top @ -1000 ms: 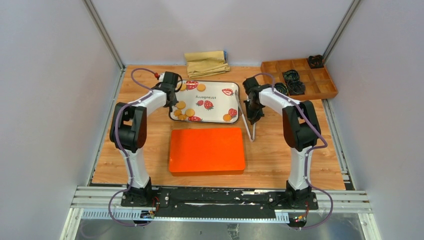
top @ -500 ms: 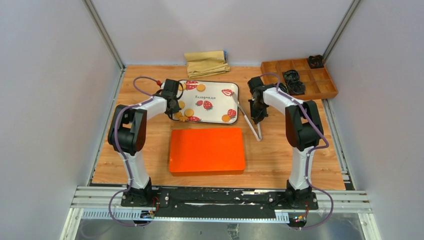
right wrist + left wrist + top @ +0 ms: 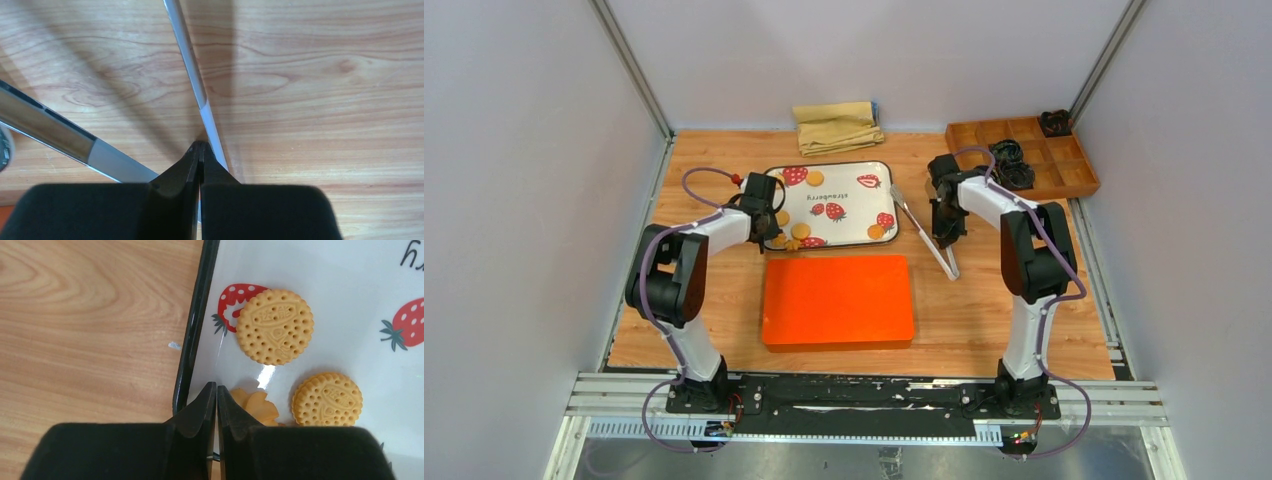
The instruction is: Pack the cookies
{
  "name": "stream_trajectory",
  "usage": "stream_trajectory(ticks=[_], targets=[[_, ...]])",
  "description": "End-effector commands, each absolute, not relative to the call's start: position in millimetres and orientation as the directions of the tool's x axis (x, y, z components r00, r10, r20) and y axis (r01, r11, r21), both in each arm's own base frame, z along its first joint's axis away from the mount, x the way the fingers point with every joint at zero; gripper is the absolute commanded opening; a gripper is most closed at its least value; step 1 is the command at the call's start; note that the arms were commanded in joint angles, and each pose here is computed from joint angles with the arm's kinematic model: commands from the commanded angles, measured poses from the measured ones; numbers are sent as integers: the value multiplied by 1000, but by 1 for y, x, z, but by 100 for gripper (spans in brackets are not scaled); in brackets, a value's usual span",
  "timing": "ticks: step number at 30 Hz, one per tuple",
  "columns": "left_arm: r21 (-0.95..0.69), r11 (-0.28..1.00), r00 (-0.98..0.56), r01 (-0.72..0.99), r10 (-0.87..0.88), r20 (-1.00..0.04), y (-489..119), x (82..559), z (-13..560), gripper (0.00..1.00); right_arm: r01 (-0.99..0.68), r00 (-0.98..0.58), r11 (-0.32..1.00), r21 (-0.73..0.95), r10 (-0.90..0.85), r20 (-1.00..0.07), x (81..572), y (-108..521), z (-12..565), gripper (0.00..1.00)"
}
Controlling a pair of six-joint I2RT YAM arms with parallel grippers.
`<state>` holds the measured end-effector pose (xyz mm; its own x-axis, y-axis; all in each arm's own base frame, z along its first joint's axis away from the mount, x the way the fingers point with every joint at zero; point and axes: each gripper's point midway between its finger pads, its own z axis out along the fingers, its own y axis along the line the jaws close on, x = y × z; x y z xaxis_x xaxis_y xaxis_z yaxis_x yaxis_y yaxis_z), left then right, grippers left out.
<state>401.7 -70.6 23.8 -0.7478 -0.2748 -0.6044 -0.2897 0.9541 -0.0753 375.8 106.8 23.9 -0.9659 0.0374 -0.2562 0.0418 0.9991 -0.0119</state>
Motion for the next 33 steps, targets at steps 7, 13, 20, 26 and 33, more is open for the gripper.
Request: stream_trajectory(ticks=[7,13,20,26,33], targets=[[-24,964,-818,-267,-239,-523,-70,362,8,12,101,-982,992,-71,88,-165,339,83,2,0],[-33,967,-808,-253,-230,-542,-73,372,18,11,99,-978,994,-46,89,-188,342,87,5,0],[-62,964,-754,-258,-241,-611,-77,395,52,12,58,-943,998,24,63,-328,371,104,40,0],[-100,962,-638,-254,-244,-730,-77,425,121,22,56,-888,998,33,65,-456,396,107,79,0],[-193,963,-442,-186,-257,-859,-79,437,220,40,46,-837,999,28,53,-545,418,108,113,2]])
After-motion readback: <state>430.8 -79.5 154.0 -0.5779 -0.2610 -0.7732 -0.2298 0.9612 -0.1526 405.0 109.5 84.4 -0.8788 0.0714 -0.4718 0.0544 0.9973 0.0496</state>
